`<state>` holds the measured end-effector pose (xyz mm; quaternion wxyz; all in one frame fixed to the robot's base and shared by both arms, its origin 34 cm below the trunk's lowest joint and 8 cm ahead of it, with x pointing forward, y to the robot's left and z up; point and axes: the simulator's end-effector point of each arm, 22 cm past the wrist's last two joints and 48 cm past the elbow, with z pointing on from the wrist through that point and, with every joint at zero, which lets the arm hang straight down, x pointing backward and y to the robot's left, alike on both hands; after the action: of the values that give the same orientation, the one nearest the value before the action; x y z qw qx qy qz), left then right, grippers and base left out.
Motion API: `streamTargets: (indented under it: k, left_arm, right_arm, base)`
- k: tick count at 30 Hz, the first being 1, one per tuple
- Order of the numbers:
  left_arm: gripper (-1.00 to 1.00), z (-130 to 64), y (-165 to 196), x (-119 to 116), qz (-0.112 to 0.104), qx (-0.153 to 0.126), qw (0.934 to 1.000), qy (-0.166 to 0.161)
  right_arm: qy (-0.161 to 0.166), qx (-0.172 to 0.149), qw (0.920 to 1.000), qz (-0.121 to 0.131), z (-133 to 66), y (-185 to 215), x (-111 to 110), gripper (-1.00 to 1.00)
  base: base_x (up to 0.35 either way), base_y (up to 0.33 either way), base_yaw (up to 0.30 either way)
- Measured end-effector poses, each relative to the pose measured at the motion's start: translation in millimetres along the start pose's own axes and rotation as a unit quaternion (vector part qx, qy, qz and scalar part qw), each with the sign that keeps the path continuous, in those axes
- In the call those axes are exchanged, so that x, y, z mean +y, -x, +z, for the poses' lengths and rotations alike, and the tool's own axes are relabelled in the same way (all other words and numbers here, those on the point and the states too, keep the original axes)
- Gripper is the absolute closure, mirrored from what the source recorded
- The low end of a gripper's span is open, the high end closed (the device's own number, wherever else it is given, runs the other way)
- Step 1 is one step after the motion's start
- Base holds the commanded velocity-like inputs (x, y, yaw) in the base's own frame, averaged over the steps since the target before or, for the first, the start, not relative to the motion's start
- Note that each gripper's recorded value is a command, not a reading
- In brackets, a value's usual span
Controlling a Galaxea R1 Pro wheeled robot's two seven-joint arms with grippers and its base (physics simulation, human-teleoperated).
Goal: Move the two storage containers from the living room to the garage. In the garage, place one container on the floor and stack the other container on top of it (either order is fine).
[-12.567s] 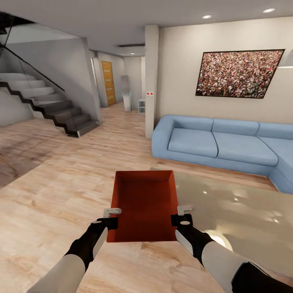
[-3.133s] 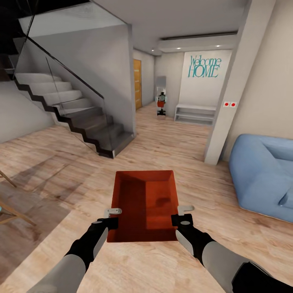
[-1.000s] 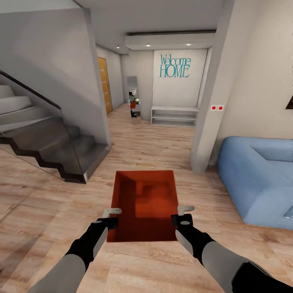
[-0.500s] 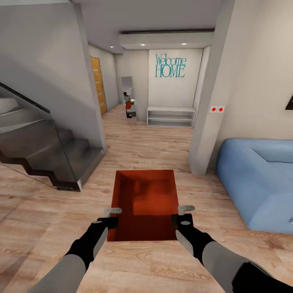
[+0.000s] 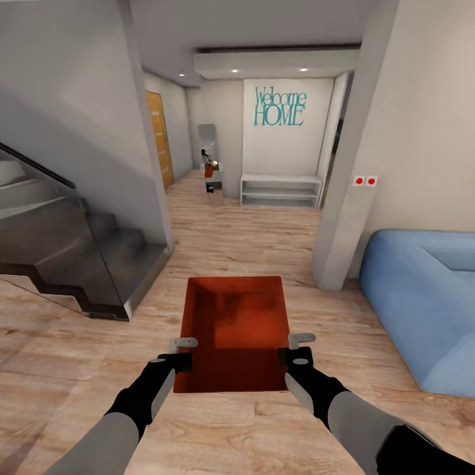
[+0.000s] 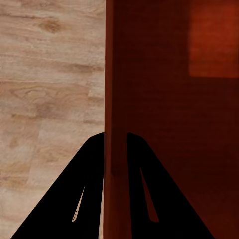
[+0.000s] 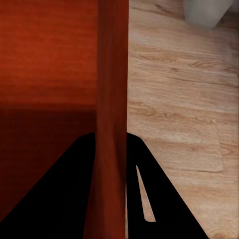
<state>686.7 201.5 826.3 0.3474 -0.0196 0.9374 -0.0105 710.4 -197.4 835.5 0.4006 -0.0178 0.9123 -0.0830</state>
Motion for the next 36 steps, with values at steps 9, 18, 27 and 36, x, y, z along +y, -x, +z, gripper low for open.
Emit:
streamTargets:
  k: [9,18,27,36]
  left_arm:
    - [1.00,0.1,-0.7,-0.1,0.000,0.001,1.0000,0.000]
    - [1.00,0.2,-0.7,-0.1,0.000,0.000,1.0000,0.000]
    - [1.00,0.2,0.4,-0.6,0.000,-0.002,1.0000,-0.001]
    - [1.00,0.3,0.2,-0.6,0.000,-0.003,1.0000,-0.001]
  right_arm:
    - [0.000,0.001,1.0000,0.000,0.0,-0.5,-0.1,1.00]
    - [0.000,0.000,1.0000,0.000,0.0,-0.4,-0.1,1.00]
    - [0.000,-0.002,1.0000,0.001,0.1,0.5,-0.6,1.00]
    - [-0.001,-0.003,1.0000,0.002,0.2,0.0,-0.6,1.00]
  base:
    - [0.314,0.120,0.000]
    - [0.314,0.120,0.000]
    - [0.314,0.120,-0.019]
    - [0.314,0.120,-0.167]
